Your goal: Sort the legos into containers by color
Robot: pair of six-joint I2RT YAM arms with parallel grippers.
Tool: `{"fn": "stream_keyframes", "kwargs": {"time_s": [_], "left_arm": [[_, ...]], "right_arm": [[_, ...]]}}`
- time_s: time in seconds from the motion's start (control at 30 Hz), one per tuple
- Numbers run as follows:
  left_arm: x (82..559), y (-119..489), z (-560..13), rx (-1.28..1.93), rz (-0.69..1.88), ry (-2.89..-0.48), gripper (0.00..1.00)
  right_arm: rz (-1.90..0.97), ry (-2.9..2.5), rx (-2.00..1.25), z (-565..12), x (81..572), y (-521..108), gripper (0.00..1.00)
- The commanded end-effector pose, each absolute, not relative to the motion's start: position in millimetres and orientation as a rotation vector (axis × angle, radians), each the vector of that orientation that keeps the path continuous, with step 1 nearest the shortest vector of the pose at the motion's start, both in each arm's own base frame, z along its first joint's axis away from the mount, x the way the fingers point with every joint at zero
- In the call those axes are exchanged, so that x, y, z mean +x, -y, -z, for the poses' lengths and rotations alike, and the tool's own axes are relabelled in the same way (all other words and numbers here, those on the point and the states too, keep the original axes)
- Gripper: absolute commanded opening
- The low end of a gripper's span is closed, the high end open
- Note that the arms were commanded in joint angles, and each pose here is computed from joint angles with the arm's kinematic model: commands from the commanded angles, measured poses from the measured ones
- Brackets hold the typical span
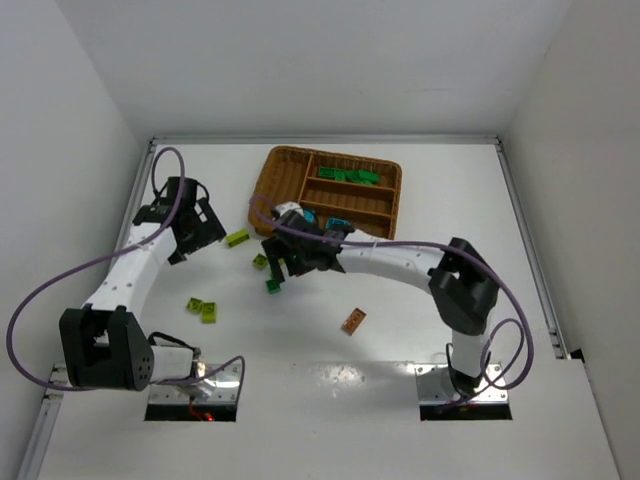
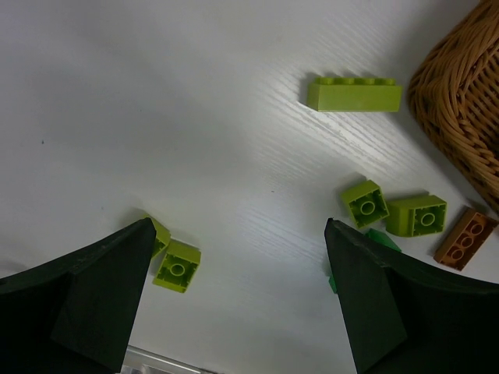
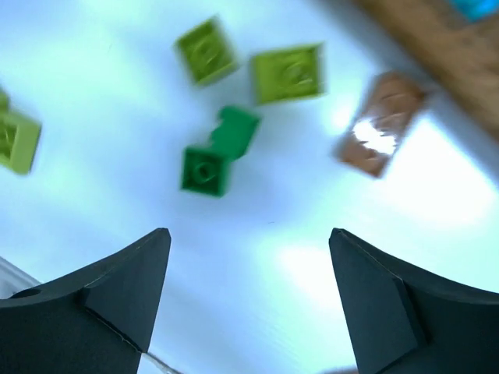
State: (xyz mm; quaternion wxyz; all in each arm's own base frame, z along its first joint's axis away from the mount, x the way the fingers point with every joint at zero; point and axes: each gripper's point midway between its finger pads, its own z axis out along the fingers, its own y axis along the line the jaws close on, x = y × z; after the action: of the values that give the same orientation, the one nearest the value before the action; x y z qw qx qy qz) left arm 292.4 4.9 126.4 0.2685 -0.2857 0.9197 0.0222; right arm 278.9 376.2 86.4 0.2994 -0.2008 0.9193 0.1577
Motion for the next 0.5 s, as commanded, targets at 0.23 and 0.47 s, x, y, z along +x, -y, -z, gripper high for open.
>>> {"fn": "stream_keyframes", "kwargs": {"time_s": [0.23, 0.47], "left_arm": [[285, -14, -147, -0.827, -0.077, -2.397, 0.97], [281, -14, -145, -0.828, -0.082, -2.406, 0.97]], "right_arm": [[-0.485, -2.472, -0.487, -56, 271, -431, 0.78], [-0.446, -2.484, -0.417, -37, 294, -446, 0.67]]}}
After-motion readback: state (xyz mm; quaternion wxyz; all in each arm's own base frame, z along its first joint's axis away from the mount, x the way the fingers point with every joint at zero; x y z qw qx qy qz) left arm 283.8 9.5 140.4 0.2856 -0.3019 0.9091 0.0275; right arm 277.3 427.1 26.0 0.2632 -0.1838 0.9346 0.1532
